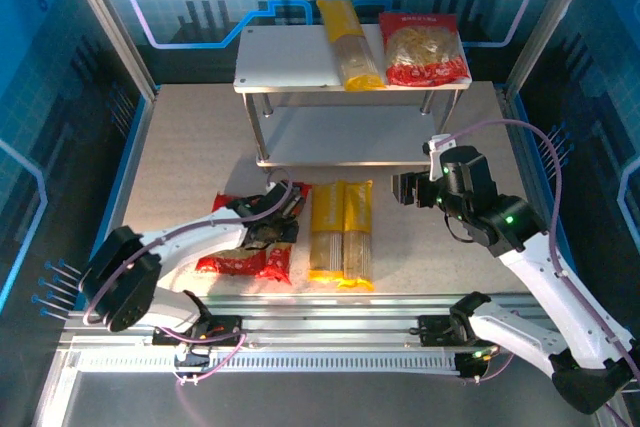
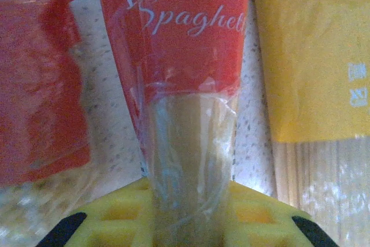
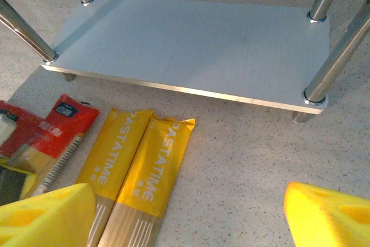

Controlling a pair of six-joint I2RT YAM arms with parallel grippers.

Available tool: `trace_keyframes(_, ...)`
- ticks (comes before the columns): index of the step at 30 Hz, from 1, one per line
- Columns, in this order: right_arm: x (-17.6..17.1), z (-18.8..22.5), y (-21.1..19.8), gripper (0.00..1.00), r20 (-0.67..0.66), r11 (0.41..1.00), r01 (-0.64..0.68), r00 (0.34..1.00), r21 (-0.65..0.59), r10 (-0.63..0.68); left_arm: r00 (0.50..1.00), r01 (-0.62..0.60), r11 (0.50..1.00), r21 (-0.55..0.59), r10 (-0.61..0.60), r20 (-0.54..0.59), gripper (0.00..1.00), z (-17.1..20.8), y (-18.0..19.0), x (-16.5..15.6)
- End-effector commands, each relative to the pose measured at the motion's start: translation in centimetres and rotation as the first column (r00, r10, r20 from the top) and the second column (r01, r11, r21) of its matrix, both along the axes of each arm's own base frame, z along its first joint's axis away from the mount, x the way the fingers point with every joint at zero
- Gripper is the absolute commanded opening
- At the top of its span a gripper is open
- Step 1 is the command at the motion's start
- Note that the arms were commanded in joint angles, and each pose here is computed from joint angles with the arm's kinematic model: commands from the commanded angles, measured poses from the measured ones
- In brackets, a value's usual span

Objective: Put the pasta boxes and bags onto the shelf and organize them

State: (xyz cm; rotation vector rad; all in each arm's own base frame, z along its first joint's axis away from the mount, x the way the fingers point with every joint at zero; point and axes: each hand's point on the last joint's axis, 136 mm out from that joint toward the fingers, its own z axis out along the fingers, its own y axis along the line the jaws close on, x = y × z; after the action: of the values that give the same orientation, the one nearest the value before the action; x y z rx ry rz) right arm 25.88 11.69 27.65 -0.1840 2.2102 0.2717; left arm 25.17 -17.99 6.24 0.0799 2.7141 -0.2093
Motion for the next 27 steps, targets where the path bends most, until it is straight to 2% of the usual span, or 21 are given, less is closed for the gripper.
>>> trace_keyframes(1, 0.4, 0.2, 0.0, 0.85, 0.009, 1.000, 0.013, 1.000, 0.026, -0.013, 0.994, 0.037, 0.998, -0.050, -0.031, 0.103, 0.07, 5.7, -0.2, 0.8)
trace_keyframes(9, 1.3, 0.6, 0.2, 0.85, 0.017, 1.000, 0.010, 1.000, 0.007, -0.010, 0.961, 0.140, 0.975, -0.175, -0.092, 0.260, 0.08, 18.2, 0.5, -1.5)
trace_keyframes(14, 1.9, 0.5, 0.4, 0.85, 0.016, 1.000, 0.010, 1.000, 0.001, -0.010, 0.905, 0.207, 0.944, -0.257, -0.085, 0.417, 0.10, 26.1, 1.1, -2.9)
trace_keyframes(17, 2.2, 0.3, 0.6, 0.85, 0.014, 1.000, 0.006, 1.000, 0.007, -0.006, 0.839, 0.256, 0.923, -0.285, -0.066, 0.539, 0.11, 30.7, 1.3, -2.9)
trace_keyframes(22, 2.7, 0.0, 1.6, 0.85, -0.004, 0.999, -0.021, 1.000, 0.028, 0.022, 0.689, 0.296, 0.921, -0.254, -0.021, 0.725, 0.13, 37.5, 1.2, -0.9)
trace_keyframes(24, 2.9, 0.0, 2.0, 0.85, -0.007, 0.999, -0.030, 1.000, 0.035, 0.031, 0.636, 0.291, 0.929, -0.229, -0.009, 0.771, 0.13, 39.7, 1.0, 0.4)
trace_keyframes(27, 3.2, -0.3, 2.4, 0.85, -0.016, 0.998, -0.040, 0.999, 0.041, 0.041, 0.585, 0.260, 0.946, -0.192, 0.004, 0.811, 0.13, 42.4, 0.5, 3.0)
